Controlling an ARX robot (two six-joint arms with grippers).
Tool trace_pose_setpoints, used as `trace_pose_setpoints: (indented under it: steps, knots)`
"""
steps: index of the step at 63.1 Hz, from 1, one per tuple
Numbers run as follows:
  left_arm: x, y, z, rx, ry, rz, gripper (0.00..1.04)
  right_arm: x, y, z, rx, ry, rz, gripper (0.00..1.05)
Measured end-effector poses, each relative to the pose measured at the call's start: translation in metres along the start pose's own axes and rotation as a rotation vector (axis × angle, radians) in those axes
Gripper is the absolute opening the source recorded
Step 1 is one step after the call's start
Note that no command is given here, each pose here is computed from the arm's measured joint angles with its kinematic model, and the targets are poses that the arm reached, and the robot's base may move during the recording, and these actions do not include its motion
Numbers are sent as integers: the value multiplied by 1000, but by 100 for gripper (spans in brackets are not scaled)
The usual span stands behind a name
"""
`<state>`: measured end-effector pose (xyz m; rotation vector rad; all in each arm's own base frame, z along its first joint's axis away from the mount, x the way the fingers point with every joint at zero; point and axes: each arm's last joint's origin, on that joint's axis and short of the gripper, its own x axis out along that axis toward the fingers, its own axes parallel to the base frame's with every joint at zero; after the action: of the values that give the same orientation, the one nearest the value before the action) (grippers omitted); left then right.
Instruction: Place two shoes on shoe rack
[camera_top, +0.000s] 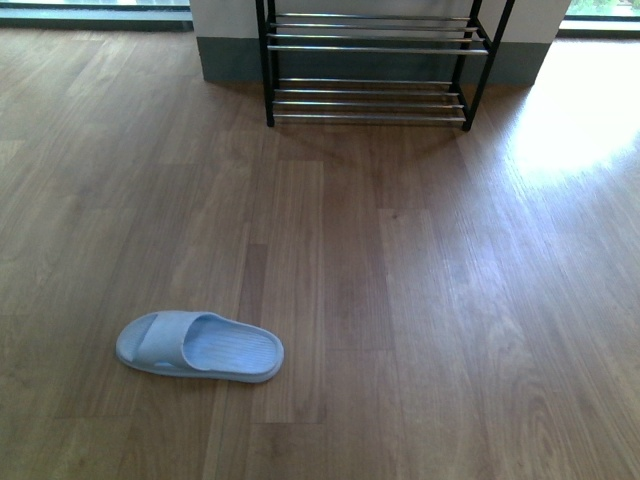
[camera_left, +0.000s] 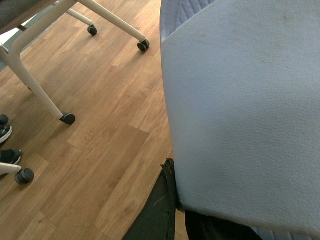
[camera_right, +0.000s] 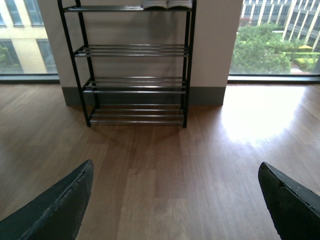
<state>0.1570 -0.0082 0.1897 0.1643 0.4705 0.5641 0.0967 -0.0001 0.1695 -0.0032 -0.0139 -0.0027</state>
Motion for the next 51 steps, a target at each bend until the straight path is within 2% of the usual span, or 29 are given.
trace_pose_setpoints:
  steps: [51]
  knots:
    - [0,0,0,-1,1,0,2,0,0,0,0,0,0,96]
